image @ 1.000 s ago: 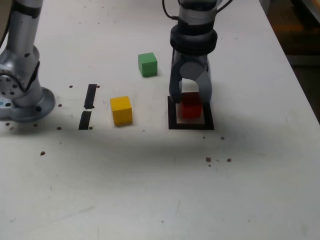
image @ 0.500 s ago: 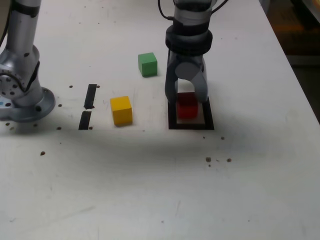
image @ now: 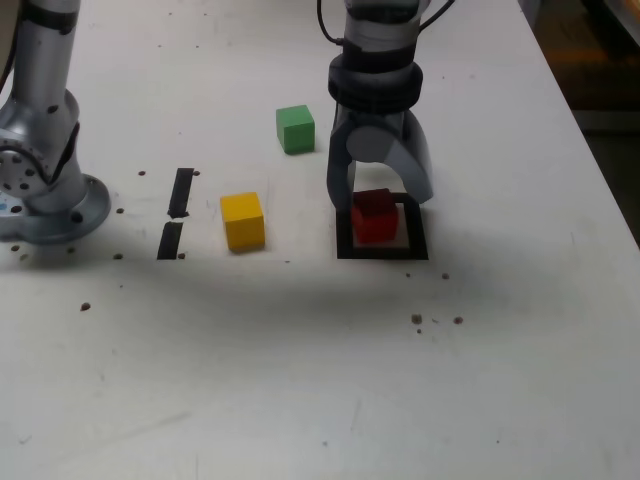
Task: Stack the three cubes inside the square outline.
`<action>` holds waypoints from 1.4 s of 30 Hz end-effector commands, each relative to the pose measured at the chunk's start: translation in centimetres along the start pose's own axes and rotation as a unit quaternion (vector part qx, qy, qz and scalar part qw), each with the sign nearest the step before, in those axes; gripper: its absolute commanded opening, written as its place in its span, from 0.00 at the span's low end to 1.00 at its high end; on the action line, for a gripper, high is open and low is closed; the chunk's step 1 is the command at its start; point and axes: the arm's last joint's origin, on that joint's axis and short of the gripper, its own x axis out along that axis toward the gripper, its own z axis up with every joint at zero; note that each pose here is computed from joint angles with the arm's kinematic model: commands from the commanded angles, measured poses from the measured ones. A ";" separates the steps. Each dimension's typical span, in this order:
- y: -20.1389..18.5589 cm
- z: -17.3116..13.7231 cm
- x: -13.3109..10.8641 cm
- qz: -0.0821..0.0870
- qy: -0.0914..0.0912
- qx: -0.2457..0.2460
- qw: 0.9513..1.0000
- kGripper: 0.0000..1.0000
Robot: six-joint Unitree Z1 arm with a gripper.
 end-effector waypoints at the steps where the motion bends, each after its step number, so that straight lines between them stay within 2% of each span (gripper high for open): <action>1: 0.0 -0.3 -0.5 0.003 -0.008 0.000 1.000 0.85; 5: 0.0 -0.9 -1.3 0.011 -0.015 0.000 1.000 0.87; 13: -0.1 -4.3 -4.3 0.038 -0.045 -0.007 0.998 0.90; 21: -0.7 -9.1 -5.5 0.044 -0.051 -0.013 0.998 0.95; 25: -1.0 -11.5 -5.4 0.042 -0.041 -0.013 0.998 0.99; 32: -1.5 -14.5 -4.8 0.033 -0.017 -0.016 0.999 0.99; 42: -1.9 -14.9 -2.4 0.005 0.017 -0.017 1.000 0.96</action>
